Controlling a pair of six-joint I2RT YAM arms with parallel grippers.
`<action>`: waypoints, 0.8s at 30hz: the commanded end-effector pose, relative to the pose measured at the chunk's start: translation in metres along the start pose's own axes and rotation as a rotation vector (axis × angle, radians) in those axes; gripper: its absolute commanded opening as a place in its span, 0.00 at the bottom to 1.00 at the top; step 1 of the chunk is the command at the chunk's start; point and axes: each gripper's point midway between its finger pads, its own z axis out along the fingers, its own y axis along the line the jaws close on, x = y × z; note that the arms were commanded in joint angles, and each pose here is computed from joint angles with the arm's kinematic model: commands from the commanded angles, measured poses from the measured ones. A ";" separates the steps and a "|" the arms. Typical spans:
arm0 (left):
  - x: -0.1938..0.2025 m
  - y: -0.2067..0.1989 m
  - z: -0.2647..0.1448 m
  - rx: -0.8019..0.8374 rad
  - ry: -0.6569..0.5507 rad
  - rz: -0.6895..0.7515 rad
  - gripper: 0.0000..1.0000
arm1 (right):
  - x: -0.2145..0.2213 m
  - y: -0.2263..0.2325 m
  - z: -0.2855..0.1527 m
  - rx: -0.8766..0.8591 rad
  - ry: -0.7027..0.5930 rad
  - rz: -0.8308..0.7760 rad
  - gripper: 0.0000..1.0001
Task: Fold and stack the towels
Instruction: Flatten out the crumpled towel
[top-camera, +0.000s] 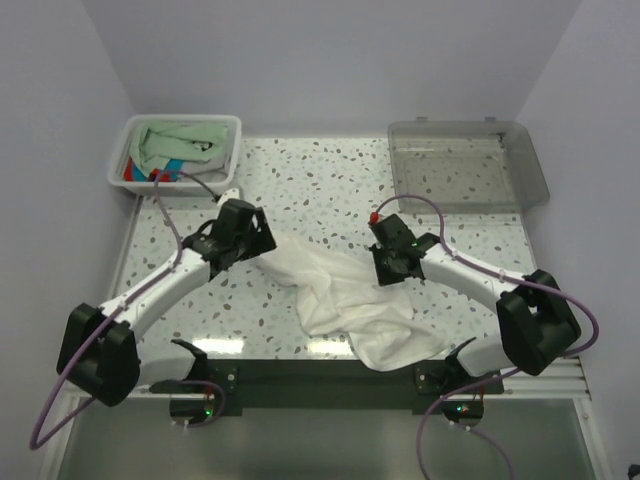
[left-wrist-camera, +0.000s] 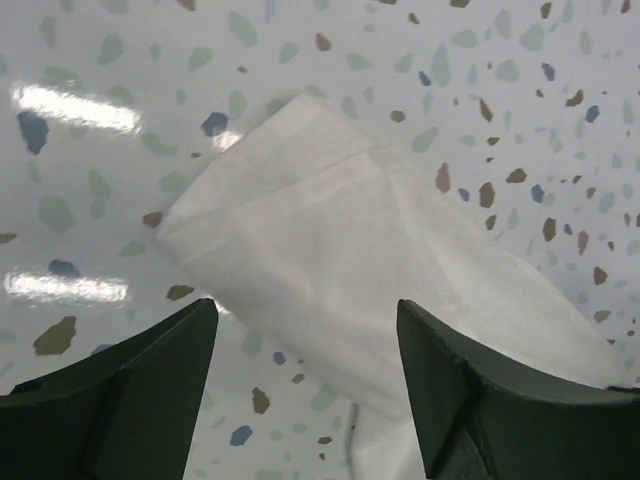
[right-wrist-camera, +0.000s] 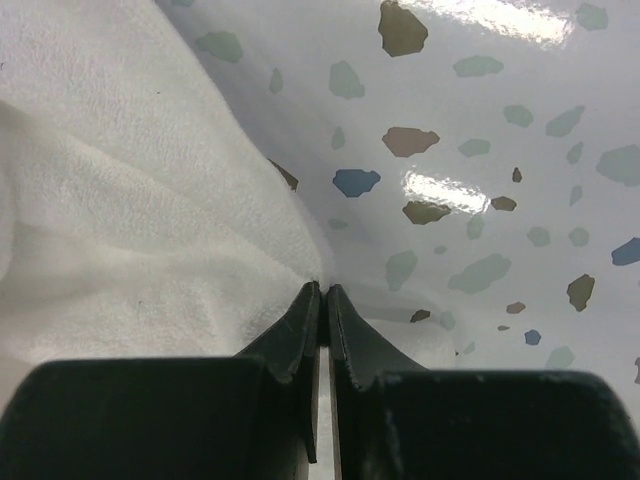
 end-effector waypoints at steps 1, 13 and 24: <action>-0.011 -0.027 0.014 -0.029 0.016 0.055 0.76 | -0.003 -0.007 -0.003 0.041 -0.016 -0.021 0.05; 0.006 -0.068 0.094 -0.148 0.121 0.085 0.61 | -0.002 -0.003 0.011 0.018 -0.019 -0.032 0.06; 0.019 -0.068 0.120 -0.285 0.144 0.121 0.55 | 0.001 0.002 0.013 -0.014 -0.023 -0.037 0.06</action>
